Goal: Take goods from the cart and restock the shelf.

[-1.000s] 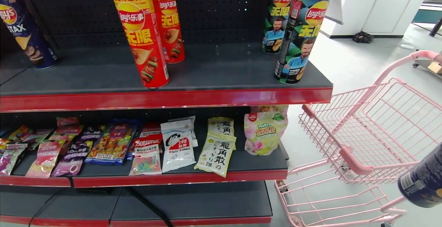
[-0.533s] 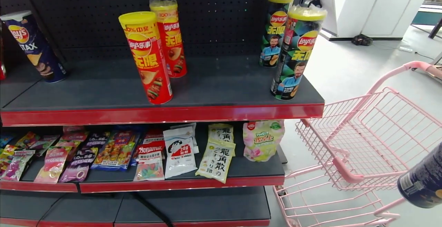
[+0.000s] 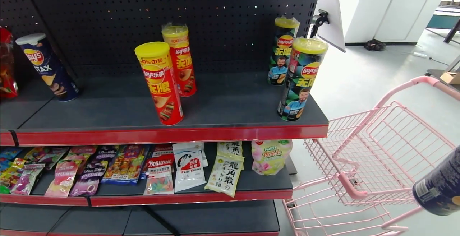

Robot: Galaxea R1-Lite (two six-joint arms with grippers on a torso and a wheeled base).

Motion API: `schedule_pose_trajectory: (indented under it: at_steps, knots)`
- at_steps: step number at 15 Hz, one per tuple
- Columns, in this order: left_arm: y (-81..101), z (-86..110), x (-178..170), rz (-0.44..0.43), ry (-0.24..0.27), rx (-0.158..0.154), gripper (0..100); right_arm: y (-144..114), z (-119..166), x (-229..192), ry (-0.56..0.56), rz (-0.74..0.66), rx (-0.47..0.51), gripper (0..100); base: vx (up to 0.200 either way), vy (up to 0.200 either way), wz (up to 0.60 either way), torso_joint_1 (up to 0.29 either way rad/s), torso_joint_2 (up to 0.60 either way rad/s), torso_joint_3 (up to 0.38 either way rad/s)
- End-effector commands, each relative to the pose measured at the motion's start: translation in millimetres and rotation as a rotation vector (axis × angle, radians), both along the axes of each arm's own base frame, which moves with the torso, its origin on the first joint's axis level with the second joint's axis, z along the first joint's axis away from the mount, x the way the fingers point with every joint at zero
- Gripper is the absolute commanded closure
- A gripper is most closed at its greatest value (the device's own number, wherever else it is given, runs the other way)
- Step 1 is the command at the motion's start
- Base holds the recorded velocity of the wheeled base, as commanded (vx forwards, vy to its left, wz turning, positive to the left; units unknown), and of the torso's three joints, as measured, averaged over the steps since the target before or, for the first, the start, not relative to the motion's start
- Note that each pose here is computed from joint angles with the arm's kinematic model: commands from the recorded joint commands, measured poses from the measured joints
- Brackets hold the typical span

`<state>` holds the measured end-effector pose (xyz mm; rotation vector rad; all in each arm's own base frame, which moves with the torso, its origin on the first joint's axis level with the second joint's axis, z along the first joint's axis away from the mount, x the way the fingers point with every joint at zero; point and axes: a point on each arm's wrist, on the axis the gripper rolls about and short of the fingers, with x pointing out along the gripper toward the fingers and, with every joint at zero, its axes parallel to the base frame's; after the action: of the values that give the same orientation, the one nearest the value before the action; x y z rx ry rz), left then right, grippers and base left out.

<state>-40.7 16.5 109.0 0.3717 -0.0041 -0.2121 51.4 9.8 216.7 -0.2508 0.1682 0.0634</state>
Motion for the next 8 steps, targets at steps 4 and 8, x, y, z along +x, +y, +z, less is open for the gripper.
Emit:
schedule_pose_trajectory:
  at_steps: [4, 8]
  knots:
    - [-0.4, 3.3, 1.7, 0.01, 0.005, 0.045, 0, 4.0, -0.8, -5.7, -0.005, 0.237, 0.04, 100, 0.0, 0.05, 0.0, 0.003, 0.0, 0.001]
    - [-0.7, 0.6, 2.6, 0.01, 0.012, 0.049, 0, 5.1, -4.2, -3.2, 0.012, 0.256, 0.038, 100, 0.0, 0.2, 0.0, 0.002, 0.0, 0.0]
